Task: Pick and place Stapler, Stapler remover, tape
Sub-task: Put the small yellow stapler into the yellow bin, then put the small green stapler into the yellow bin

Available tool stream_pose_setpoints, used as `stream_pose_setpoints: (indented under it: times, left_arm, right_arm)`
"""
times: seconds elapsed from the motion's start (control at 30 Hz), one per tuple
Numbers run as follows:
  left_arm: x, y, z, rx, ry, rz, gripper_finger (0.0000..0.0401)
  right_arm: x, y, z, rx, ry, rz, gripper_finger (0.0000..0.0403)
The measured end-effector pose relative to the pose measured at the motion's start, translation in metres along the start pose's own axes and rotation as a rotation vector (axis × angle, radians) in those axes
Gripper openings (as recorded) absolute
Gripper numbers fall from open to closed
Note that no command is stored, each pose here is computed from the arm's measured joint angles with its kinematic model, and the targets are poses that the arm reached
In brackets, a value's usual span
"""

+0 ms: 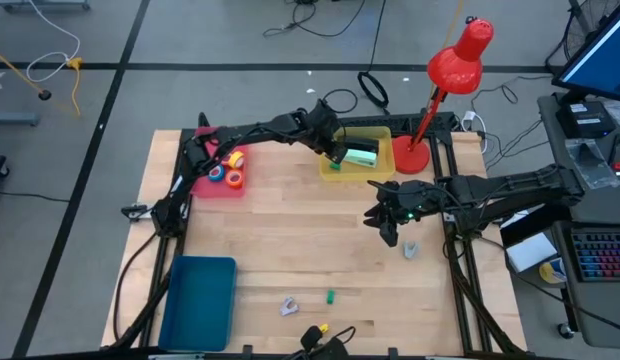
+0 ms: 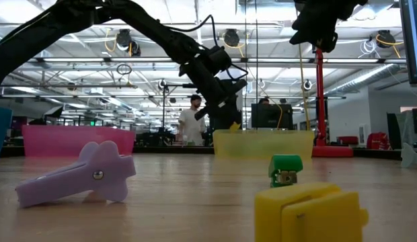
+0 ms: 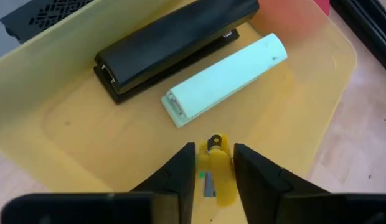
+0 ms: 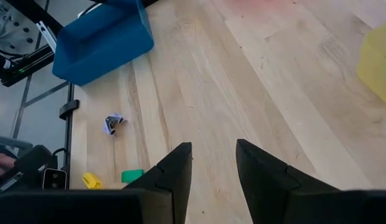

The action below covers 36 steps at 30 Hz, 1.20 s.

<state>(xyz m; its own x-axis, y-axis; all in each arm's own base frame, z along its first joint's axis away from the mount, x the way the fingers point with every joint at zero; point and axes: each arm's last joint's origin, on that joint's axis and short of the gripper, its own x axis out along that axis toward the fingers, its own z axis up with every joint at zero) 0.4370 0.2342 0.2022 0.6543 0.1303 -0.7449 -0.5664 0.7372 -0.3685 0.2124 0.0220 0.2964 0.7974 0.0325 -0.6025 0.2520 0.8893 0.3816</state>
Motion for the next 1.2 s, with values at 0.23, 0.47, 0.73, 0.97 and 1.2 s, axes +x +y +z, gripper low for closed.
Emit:
stream_pose_setpoints:
  times: [0.23, 0.47, 0.73, 0.97, 1.2]
  left_arm:
    - [0.0, -0.001, 0.0, -0.003, 0.012, -0.031, 0.0176]
    - [-0.037, -0.018, 0.006, 0.002, 0.07, -0.23, 0.0199]
    - [-0.117, -0.1, -0.036, 0.384, 0.189, -0.124, 0.0181]
    - [-0.134, -0.156, -0.103, 0.616, 0.306, -0.167, 0.0177]
    - [-0.123, -0.174, -0.166, 0.63, 0.407, -0.187, 0.0177]
  right_arm:
    - [0.0, 0.0, 0.0, 0.0, 0.0, 0.0, 0.0116]
    - [0.0, 0.001, 0.001, 0.023, -0.01, 0.006, 0.0116]
    - [0.0, 0.001, 0.001, 0.029, -0.014, 0.009, 0.0116]
    - [0.0, 0.002, 0.002, 0.162, -0.015, 0.024, 0.0116]
    - [0.0, 0.006, 0.002, 0.191, -0.026, 0.048, 0.0116]
